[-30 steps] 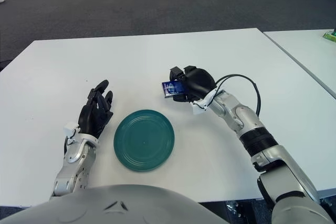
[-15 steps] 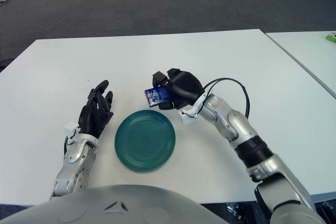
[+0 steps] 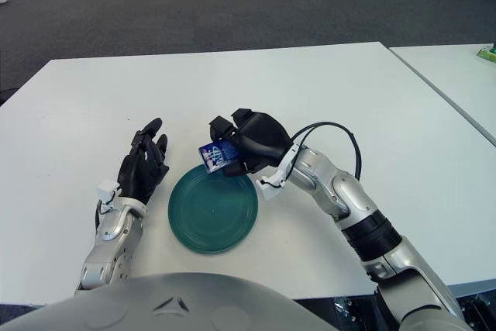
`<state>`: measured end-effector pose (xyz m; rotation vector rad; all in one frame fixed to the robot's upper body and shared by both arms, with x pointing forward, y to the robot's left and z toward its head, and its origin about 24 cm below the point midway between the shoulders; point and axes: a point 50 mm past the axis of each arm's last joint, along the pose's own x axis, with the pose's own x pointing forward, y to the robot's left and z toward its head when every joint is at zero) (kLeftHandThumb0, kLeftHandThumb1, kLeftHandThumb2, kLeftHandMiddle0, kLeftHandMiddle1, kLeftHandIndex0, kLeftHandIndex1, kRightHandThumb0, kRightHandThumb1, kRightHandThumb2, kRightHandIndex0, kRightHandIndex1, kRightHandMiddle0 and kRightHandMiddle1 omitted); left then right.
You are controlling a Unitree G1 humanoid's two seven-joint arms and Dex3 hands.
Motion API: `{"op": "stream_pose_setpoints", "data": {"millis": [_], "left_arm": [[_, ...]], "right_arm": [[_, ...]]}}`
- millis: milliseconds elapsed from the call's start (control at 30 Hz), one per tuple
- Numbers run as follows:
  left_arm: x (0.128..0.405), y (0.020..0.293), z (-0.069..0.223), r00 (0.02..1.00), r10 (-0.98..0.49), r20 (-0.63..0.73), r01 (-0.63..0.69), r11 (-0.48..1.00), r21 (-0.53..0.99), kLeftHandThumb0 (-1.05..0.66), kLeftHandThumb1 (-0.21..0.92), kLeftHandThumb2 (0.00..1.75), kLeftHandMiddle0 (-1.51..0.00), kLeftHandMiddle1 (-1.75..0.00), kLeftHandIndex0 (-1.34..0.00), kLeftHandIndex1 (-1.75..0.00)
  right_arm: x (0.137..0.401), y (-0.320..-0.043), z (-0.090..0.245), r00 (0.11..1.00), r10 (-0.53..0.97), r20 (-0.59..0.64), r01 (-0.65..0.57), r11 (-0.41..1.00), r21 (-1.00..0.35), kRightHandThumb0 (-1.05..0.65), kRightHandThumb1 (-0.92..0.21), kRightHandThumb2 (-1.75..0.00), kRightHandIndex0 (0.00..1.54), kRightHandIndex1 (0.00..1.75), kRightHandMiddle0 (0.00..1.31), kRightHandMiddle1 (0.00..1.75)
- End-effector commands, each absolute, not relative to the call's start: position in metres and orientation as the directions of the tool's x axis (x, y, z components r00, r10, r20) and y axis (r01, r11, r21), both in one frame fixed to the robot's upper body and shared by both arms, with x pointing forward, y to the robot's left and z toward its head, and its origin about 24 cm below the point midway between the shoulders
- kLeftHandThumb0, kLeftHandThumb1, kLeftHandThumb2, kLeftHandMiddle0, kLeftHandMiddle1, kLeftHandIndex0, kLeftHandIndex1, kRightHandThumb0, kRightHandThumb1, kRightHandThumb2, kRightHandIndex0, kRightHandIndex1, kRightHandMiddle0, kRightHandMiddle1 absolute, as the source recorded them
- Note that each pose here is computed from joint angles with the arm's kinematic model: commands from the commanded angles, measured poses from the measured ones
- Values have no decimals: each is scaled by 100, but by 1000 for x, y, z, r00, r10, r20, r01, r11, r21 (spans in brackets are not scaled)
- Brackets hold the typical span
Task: Put the gum into the plate.
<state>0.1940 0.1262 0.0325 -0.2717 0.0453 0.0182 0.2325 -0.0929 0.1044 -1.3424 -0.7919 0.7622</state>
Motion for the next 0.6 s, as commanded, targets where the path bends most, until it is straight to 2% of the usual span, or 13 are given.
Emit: {"op": "stream_pose_setpoints", "data": {"millis": [0,400,567], "left_arm": [[199,124,36,999,29,-24,-34,961,-273,-85,92,97,-23,0,0,-57],[201,124,36,998,53,-40,-62,961,-269,-87,92,97,-24,-1,0,-62],[202,124,36,998,54,-41,-64,960,-271,-86,92,99,-24,-1,0,-62]], "right_arm": [[225,-86,106,496,866,64,-17,83,-996,-54,-92,-74,66,175,55,175],[217,-75,96,442,896,37,-2,42,-999,-59,-92,-76,68,175,59,175],[214,-71,92,412,911,19,-17,28,-999,-59,-92,-69,65,175,57,175]]}}
